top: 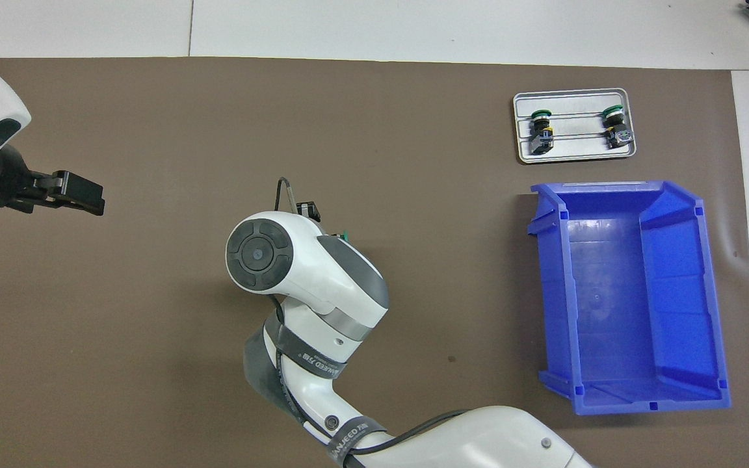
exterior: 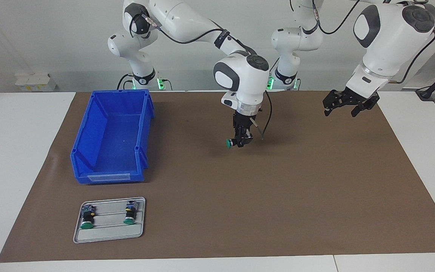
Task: Place and press button with both arms
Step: 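Carry the green button with the right gripper to the table center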
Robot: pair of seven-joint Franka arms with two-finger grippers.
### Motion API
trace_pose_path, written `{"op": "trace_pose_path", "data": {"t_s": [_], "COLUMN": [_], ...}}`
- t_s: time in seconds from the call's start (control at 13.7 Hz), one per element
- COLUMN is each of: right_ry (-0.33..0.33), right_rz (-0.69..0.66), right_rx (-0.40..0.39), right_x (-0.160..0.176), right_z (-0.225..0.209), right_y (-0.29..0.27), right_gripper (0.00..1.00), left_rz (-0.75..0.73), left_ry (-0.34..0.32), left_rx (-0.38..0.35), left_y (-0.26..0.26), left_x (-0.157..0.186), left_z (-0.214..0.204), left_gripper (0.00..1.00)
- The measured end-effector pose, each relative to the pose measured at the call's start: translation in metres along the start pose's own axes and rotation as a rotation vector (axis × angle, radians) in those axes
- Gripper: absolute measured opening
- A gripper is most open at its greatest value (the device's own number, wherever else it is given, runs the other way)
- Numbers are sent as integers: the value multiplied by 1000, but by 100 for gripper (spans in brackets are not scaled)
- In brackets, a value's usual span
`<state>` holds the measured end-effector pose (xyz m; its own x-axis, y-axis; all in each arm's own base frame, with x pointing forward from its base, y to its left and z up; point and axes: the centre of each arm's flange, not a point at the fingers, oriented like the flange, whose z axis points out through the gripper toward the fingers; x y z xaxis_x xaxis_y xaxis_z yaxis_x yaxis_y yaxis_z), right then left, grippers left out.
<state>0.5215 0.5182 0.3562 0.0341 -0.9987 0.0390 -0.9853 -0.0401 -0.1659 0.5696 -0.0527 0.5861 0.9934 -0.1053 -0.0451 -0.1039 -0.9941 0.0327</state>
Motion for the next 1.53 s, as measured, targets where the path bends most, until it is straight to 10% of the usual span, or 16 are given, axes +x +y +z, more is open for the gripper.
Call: {"op": "trace_pose_path", "data": {"t_s": [1.24, 1.53], "right_ry": [-99, -115], "right_rz": [96, 97], "right_rx": [-39, -27], "right_x": [-7, -10], "right_z": [49, 37], "right_y": [22, 20], "right_gripper": [41, 82], "left_rz": [30, 57], "left_ry": [3, 84], "left_rx": [0, -6], "left_y": [17, 50], "left_x": [-1, 5], "left_z": [-2, -8], "left_gripper": [100, 100]}}
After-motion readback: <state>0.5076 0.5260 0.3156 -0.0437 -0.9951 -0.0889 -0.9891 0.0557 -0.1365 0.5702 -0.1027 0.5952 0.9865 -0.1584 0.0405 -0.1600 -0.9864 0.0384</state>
